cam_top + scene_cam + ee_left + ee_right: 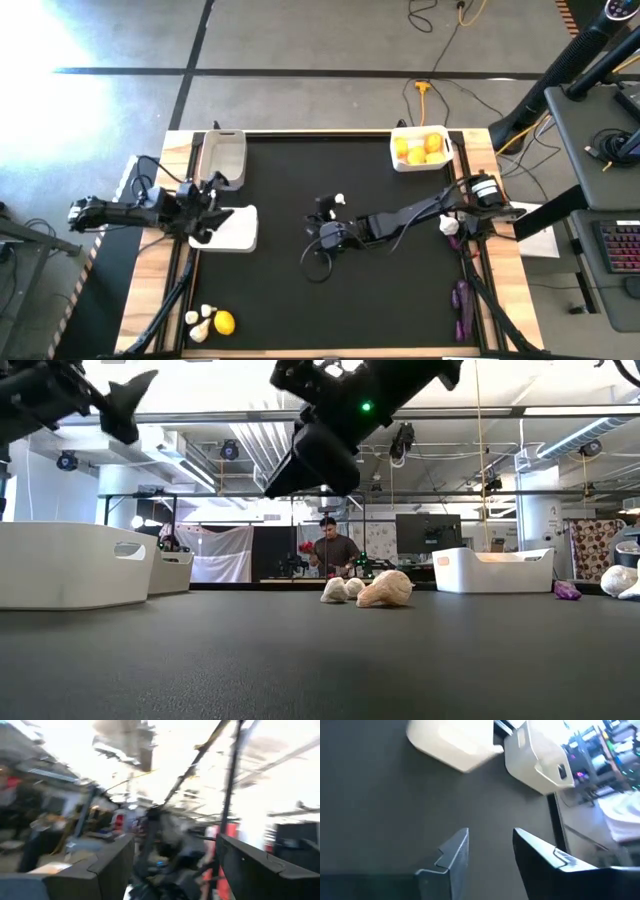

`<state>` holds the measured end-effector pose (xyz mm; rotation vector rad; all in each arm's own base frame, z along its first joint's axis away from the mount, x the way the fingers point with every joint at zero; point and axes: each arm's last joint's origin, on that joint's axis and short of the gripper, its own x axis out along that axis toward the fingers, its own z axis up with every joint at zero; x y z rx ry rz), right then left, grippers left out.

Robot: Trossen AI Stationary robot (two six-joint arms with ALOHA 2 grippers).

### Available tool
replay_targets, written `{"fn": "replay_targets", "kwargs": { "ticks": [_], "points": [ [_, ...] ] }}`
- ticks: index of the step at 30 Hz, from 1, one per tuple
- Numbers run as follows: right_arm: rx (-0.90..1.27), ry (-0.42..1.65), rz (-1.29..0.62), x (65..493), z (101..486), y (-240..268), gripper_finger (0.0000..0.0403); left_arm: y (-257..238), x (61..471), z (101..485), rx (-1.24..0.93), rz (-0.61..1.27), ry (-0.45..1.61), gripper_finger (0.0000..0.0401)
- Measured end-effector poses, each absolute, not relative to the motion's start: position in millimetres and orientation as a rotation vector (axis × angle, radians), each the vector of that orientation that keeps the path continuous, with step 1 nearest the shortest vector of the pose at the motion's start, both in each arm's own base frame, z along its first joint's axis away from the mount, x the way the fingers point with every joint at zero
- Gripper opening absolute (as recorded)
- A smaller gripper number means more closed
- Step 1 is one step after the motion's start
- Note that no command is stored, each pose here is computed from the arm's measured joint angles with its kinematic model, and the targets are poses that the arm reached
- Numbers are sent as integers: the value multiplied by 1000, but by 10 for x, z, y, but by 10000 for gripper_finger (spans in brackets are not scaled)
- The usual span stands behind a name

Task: Sort produce into baskets
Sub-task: Put the yellow lemon into the top white bin

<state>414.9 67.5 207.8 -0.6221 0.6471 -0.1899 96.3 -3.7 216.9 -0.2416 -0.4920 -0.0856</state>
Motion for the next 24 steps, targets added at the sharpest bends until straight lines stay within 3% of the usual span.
{"fn": "replay_targets", "kwargs": {
  "ticks": [13,24],
  "points": [
    [-459,653,-168,3871,1787,675,60,-140,1145,2238,-192,-285,-577,262],
    [-369,519,-194,3542,1633,637,32,-166,1527,2462,-305,-261,-367,262]
  ]
}}
